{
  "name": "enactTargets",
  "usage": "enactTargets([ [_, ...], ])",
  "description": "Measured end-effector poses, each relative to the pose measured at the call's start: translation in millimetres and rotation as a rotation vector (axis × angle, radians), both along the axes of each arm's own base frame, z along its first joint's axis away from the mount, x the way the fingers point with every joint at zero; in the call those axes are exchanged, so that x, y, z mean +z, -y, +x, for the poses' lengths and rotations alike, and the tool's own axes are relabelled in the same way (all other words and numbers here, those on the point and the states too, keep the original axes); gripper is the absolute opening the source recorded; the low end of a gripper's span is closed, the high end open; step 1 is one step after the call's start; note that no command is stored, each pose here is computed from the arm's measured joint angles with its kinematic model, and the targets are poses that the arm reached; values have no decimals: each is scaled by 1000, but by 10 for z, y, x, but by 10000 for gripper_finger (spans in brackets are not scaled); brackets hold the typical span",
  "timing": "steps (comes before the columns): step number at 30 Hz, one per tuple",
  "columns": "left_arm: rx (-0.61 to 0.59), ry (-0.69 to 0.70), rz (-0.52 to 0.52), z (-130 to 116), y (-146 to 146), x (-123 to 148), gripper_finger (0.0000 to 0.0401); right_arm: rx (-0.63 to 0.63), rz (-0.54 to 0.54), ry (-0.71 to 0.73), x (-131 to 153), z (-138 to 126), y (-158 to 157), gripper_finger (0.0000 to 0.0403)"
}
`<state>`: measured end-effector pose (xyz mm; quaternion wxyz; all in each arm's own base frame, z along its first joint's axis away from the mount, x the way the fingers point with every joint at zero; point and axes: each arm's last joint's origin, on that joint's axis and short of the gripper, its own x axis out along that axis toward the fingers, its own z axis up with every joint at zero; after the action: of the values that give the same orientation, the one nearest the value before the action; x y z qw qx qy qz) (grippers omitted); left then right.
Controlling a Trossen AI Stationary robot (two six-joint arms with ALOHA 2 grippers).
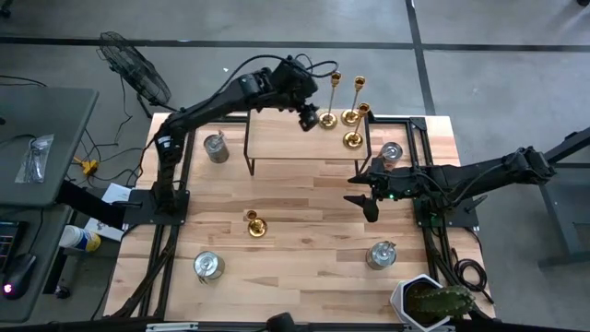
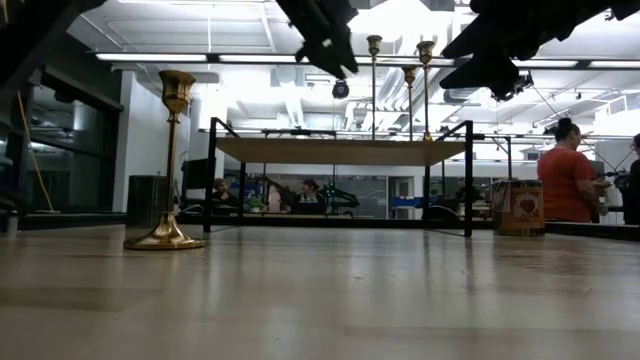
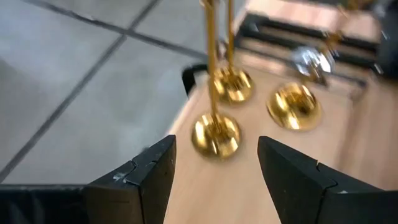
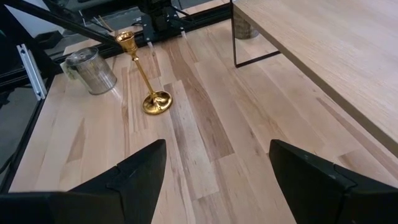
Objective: Pick & Place candle stick holders
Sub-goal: Align the gold candle holder on the shelf with the gold candle holder
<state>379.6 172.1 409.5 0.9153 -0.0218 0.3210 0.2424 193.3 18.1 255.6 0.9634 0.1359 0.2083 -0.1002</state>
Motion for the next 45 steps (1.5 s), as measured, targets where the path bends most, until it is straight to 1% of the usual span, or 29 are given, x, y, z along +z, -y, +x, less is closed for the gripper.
enactTargets([
  [4,-52,-76,-30,-230,142,123,223,0,0,0,0,0,0,278],
  [7,-60,-136,-44,-427,225,211,223,0,0,0,0,0,0,278],
  [11,-62,-194,-65,-668,350,323,223,0,0,0,0,0,0,278],
  [18,-51,-279,-64,-1107,574,518,223,0,-1,0,0,0,0,278],
  [22,-64,-282,-57,-1305,726,628,223,0,0,0,0,0,0,278],
  [24,-82,-260,-45,-1394,811,690,223,0,0,1,1,0,0,278],
  [28,-122,-228,-26,-1560,985,703,223,0,-1,0,0,0,0,278],
  [30,-135,-208,-27,-1625,1083,645,223,0,-1,1,1,0,0,278],
  [33,-135,-177,-40,-1755,1214,468,223,0,-1,1,1,0,0,278],
  [37,-128,-90,-97,-1933,1382,103,222,0,-1,0,0,0,0,278],
  [41,-123,8,-180,-2131,1547,-261,223,0,-1,0,0,0,0,278],
  [45,-156,71,-251,-2311,1689,-616,222,0,-1,1,1,0,0,278],
])
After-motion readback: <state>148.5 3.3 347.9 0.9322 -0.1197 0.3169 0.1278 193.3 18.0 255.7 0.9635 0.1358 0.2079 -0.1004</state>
